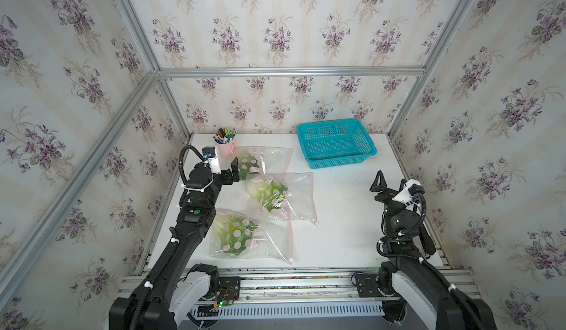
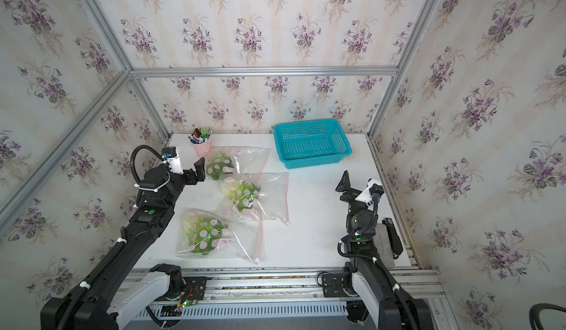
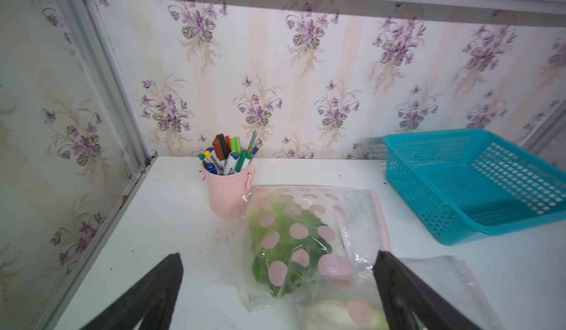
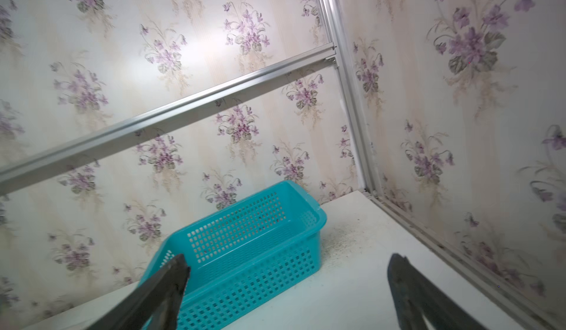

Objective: Open the zip-top bag and take out the chinese cabbages
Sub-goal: Adjust the zipper food storage bag at the center of the board.

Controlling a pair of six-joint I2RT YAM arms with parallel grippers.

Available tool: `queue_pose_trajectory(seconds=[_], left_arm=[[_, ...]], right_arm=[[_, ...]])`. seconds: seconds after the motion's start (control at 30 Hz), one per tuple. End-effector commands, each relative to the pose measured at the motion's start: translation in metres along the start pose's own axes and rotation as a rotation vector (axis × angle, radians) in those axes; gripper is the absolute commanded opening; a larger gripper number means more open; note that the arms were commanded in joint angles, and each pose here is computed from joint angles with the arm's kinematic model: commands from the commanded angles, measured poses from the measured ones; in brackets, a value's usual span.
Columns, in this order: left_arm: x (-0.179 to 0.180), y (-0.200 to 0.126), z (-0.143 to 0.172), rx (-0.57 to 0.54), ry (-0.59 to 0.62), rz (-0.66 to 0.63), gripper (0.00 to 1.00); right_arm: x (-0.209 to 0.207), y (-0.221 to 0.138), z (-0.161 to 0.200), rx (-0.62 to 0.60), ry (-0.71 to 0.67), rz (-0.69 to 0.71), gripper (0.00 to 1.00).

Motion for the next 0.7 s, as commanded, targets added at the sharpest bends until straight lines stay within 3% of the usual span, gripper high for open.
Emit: queue_pose_trajectory(seconds=[0.0,0.1,0.17,0.27,0.33,0.43,0.5,0.57,0.67], left_arm=[[-0.014,-0.010,-0.001,0.210,-0.061,0.164,0.99],[-0.046,-0.032,-0.008,0.341,0.084,0.204,0.99],[-0.067,-0.050,-0.006,0.383,0.204,0.213,0.99],[-0.084,-0.066,0.002,0.423,0.271,0.277,0.99],[-0.091,-0.072,0.008,0.412,0.261,0.398,0.99],[-0.083,-0.084,0.006,0.364,0.210,0.381,0.99],[-0.079,-0.093,0.004,0.322,0.250,0.407,0.99],[-0.077,-0.100,0.009,0.304,0.278,0.436,0.99],[-0.073,-0.108,0.010,0.311,0.224,0.422,0.99]], right_arm=[[0.004,-0.004,0.026,0.361,0.108,-0.056,1.00],[0.016,-0.004,0.039,0.606,0.196,-0.142,0.99],[0.023,-0.001,0.051,0.796,0.256,-0.181,0.91],[0.034,-0.003,0.073,1.032,0.277,-0.196,0.82],[0.045,-0.009,0.084,1.139,0.270,-0.204,0.83],[0.072,-0.026,0.102,1.303,0.213,-0.249,0.85],[0.092,-0.039,0.113,1.390,0.176,-0.289,0.86],[0.109,-0.057,0.126,1.470,0.185,-0.321,0.87],[0.117,-0.073,0.138,1.540,0.242,-0.313,0.87]])
Point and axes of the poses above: each gripper's point midway between its finger pads, its own y axis out along the fingers, its own x axis along the line the jaws close on, z = x × y, the point moved 10 cm from there along -y, back along the fingers, and after that the axes turned 5 degrees about y, right-handed, at the moved point
